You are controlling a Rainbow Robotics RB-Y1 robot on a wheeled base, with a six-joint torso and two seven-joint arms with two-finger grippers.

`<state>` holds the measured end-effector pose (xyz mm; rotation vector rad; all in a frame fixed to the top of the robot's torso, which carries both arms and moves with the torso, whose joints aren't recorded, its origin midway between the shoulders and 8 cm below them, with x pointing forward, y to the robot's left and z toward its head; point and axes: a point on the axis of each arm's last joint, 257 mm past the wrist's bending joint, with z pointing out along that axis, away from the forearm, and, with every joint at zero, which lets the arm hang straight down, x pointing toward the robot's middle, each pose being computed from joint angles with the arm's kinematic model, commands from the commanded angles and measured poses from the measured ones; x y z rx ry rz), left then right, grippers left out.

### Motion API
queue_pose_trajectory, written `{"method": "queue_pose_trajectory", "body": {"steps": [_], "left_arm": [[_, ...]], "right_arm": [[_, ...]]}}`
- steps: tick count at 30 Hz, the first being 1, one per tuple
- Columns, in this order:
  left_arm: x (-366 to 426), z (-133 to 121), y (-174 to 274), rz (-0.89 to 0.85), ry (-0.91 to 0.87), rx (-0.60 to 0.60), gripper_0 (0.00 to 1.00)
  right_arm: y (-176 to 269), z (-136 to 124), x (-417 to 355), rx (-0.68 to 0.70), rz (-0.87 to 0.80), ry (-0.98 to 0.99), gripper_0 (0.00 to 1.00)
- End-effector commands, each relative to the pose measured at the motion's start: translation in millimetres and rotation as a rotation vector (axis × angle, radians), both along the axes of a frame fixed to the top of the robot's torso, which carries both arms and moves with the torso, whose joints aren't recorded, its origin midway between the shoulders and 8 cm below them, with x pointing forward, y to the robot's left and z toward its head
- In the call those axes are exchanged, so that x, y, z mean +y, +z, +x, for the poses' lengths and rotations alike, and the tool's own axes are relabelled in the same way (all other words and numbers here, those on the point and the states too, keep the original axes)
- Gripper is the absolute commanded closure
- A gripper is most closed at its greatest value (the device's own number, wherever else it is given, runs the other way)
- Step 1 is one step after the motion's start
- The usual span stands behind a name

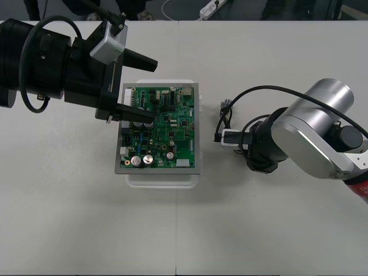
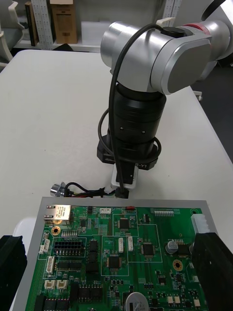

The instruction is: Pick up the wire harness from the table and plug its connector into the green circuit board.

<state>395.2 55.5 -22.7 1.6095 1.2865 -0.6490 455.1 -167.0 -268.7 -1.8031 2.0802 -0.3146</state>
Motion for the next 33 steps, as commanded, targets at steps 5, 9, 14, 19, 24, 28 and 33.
{"method": "queue_pose_trajectory", "body": {"steps": [5,9,14,19,24,28,33], "left_arm": [[-21,-4,28,-0.050,-0.003,-0.017,0.00],[-21,-4,28,-0.050,-0.003,-0.017,0.00],[-21,-4,28,-0.050,-0.003,-0.017,0.00],[-21,-4,28,-0.050,-0.003,-0.017,0.00],[-21,-4,28,-0.050,-0.003,-0.017,0.00],[-21,-4,28,-0.050,-0.003,-0.017,0.00],[-21,-4,28,-0.050,-0.003,-0.017,0.00]], "right_arm": [[6,2,-12,0.016,0.055,-0.060,1.00],[12,0,-12,0.028,0.085,-0.055,1.00],[26,3,-9,-0.003,0.101,-0.041,1.00],[50,9,-6,-0.053,0.129,-0.022,1.00],[54,7,-11,-0.056,0.122,-0.009,1.00],[61,4,-16,-0.040,0.146,-0.002,1.00],[69,1,-25,-0.026,0.157,0.010,1.00]]}}
